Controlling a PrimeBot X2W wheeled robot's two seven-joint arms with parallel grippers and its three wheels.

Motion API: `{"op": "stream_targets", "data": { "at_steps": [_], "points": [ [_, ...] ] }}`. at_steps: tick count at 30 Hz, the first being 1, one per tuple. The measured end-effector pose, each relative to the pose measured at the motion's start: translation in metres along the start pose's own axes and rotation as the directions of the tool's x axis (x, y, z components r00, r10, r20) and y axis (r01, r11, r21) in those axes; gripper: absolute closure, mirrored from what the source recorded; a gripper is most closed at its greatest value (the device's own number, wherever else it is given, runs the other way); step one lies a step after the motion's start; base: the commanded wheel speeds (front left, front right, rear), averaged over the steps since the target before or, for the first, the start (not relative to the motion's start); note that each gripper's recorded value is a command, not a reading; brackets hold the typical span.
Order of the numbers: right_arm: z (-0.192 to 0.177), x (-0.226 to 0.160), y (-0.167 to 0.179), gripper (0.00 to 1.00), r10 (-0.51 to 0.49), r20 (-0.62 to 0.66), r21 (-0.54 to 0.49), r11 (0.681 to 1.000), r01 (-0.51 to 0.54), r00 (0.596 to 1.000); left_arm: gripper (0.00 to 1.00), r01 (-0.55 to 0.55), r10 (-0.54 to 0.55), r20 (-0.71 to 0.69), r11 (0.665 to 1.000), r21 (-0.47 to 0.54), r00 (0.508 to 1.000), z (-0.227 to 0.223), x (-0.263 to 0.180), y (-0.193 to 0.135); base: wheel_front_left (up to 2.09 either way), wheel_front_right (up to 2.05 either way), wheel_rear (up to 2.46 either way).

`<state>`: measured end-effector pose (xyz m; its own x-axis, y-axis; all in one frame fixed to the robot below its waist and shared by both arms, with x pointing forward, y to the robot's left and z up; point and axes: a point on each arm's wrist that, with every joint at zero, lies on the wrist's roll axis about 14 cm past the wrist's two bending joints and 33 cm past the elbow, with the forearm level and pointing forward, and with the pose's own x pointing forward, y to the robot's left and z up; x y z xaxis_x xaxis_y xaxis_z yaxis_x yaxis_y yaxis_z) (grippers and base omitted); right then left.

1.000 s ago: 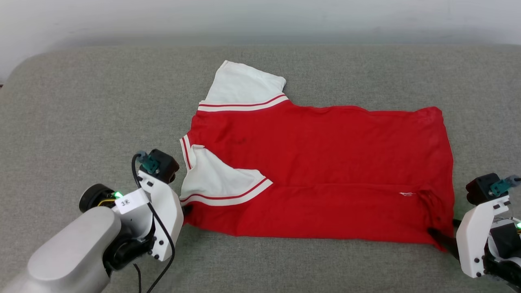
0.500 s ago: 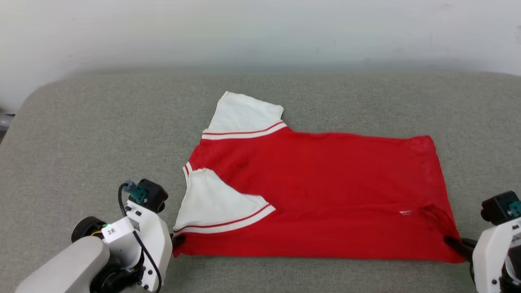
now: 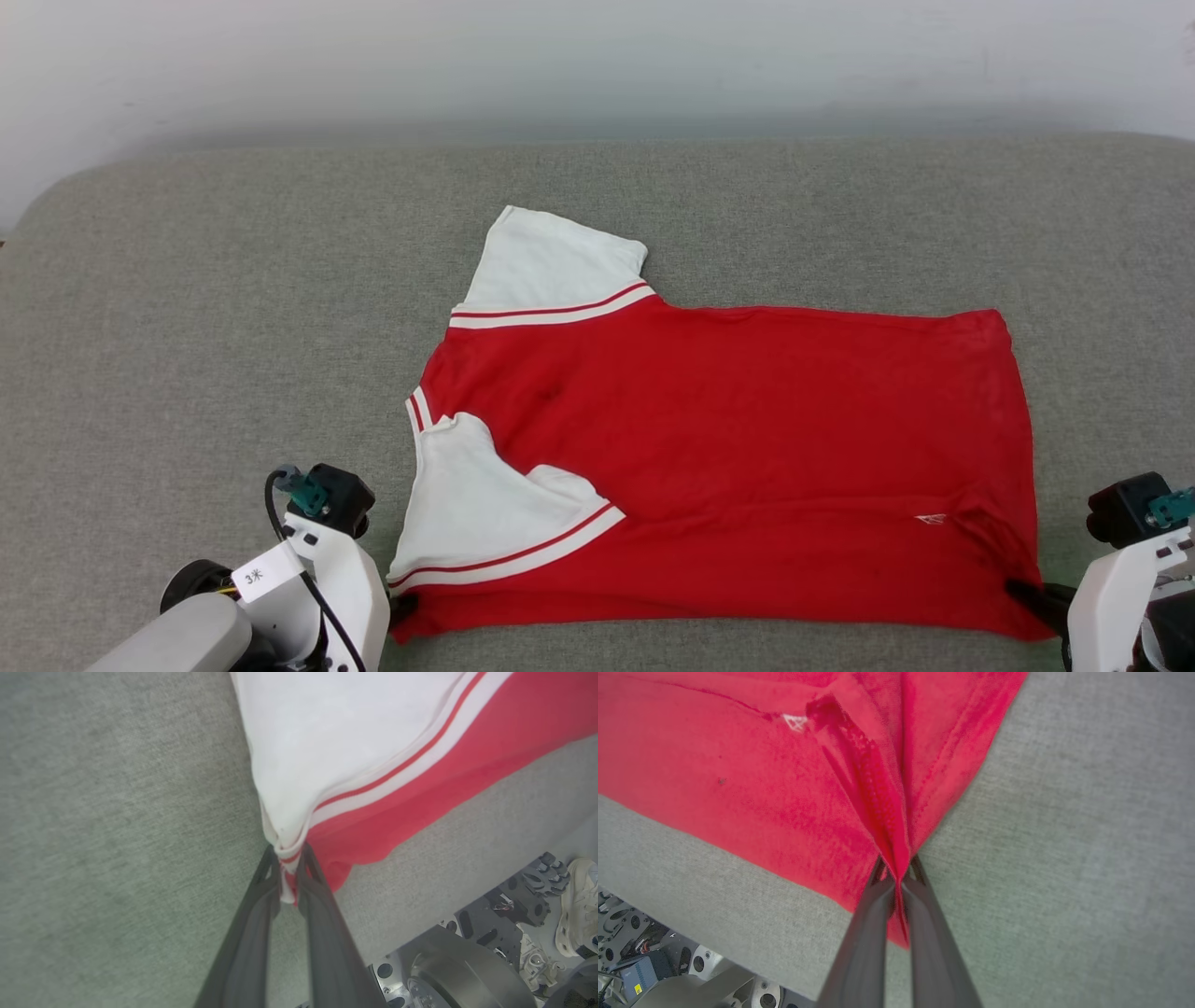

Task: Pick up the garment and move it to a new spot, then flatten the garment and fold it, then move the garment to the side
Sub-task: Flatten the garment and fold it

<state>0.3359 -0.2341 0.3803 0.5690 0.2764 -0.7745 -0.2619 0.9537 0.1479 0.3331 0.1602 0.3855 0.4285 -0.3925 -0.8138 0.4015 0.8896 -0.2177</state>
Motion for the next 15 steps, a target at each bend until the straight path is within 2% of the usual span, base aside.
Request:
{"op": "stream_targets", "data": {
  "at_steps": [4,5,6,7,11,15],
  "points": [
    [0.000,0.006,0.001,1.00,-0.003,0.016,0.023,1.000,0.003,1.000,1.00,-0.014,0.014,-0.002,1.000,-0.013,1.000,-0.003,0.004,0.005,0.00,0.00,0.00],
    [0.002,0.007,0.002,0.72,-0.004,0.030,0.025,1.000,0.003,1.000,0.71,-0.017,0.017,0.008,1.000,-0.012,1.000,-0.002,0.005,0.005,0.00,0.00,0.00],
    [0.004,0.006,0.002,0.03,-0.007,0.049,0.025,1.000,0.006,0.999,0.00,-0.019,0.019,0.023,1.000,-0.013,1.000,0.000,0.004,0.005,0.00,0.00,0.00],
    [0.008,0.005,0.002,0.00,-0.009,0.073,0.028,1.000,0.007,0.997,0.00,-0.021,0.021,0.036,1.000,-0.012,0.999,0.002,0.003,0.005,0.00,0.00,0.00],
    [0.037,-0.007,-0.001,0.00,-0.022,0.209,0.009,1.000,0.021,0.978,0.00,-0.064,0.061,0.085,0.998,0.030,0.994,0.015,-0.010,0.015,0.00,0.00,0.00],
    [0.080,-0.027,0.002,0.00,-0.023,0.410,0.010,1.000,0.020,0.912,0.00,-0.083,0.068,0.226,0.995,0.059,0.972,0.060,-0.027,0.018,0.00,0.00,0.00]
  ]
}}
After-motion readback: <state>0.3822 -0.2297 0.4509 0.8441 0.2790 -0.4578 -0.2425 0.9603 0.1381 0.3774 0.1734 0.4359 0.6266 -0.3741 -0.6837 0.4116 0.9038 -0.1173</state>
